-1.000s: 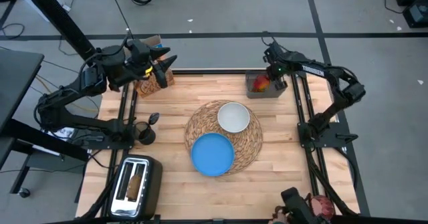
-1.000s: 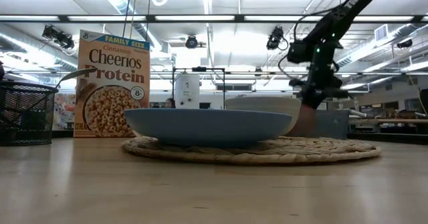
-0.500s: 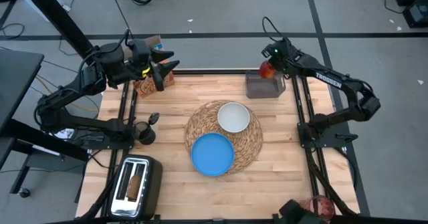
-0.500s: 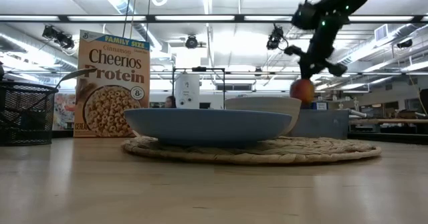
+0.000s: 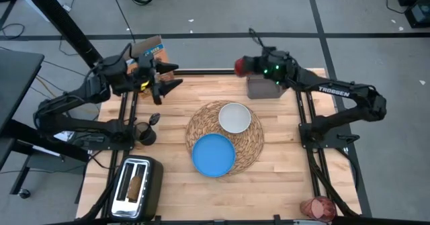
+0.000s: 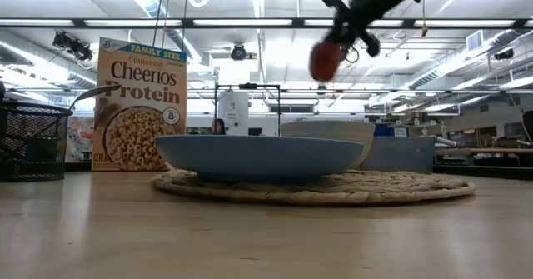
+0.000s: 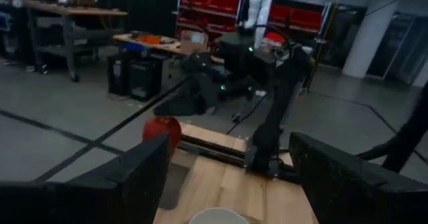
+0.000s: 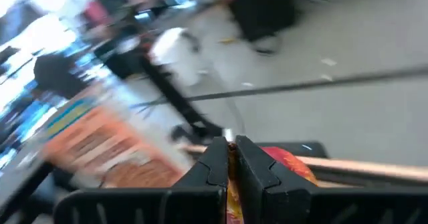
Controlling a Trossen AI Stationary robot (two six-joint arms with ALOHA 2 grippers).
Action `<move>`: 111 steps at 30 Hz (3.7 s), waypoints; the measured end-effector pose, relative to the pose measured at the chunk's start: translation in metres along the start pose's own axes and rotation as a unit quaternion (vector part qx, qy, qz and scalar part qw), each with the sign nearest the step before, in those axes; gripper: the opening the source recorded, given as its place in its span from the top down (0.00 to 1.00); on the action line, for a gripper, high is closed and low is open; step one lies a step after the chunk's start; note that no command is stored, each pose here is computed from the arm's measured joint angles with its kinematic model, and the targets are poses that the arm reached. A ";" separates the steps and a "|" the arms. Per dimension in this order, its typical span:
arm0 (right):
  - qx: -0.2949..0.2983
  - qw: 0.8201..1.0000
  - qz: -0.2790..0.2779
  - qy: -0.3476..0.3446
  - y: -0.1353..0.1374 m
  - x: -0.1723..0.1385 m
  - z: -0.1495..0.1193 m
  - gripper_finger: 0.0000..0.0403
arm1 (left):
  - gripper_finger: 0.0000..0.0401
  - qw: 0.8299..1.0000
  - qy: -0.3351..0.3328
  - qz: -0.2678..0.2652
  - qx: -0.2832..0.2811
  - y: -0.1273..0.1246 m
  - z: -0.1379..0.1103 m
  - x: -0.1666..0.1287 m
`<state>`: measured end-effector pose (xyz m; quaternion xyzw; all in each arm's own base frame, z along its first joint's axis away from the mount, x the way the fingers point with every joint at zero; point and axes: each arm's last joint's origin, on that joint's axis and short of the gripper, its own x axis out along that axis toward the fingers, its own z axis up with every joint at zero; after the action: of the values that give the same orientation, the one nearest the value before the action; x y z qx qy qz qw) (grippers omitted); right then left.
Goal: Arrange a breakfast setting
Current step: Put the apple on the brown placemat
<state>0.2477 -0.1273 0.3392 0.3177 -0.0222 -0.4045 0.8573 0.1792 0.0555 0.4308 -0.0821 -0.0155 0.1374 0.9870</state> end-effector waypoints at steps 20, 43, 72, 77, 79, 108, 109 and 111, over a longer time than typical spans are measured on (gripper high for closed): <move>-0.153 0.964 0.205 0.068 0.068 0.054 -0.148 0.96 | 0.25 0.987 -0.044 -0.148 -0.035 -0.037 0.015 -0.055; -0.239 0.934 0.231 0.134 0.043 0.090 -0.241 0.95 | 0.27 0.985 0.063 -0.140 -0.078 -0.074 -0.015 -0.028; -0.393 0.860 0.253 0.204 0.072 0.033 -0.169 0.55 | 0.27 0.973 0.207 -0.062 -0.083 -0.068 -0.046 -0.029; -0.456 0.812 0.253 0.262 0.077 -0.002 -0.154 0.46 | 0.27 0.960 0.275 -0.040 -0.045 -0.075 -0.069 -0.007; -0.476 0.794 0.247 0.287 0.077 -0.015 -0.160 0.45 | 0.27 0.957 0.288 -0.036 -0.024 -0.079 -0.077 0.004; -0.359 0.876 0.125 0.295 0.069 -0.142 -0.110 0.47 | 0.45 0.885 0.421 -0.083 0.180 -0.074 -0.252 0.166; -0.359 0.876 0.122 0.297 0.068 -0.142 -0.110 0.47 | 0.45 0.885 0.422 -0.081 0.180 -0.072 -0.255 0.168; -0.354 0.877 0.122 0.301 0.067 -0.143 -0.110 0.47 | 0.46 0.884 0.426 -0.075 0.179 -0.066 -0.256 0.170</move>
<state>0.2299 0.0633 0.3207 0.0939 0.3434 -0.1627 0.9202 0.3744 -0.0011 0.1902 0.0469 0.4250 0.0155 0.9039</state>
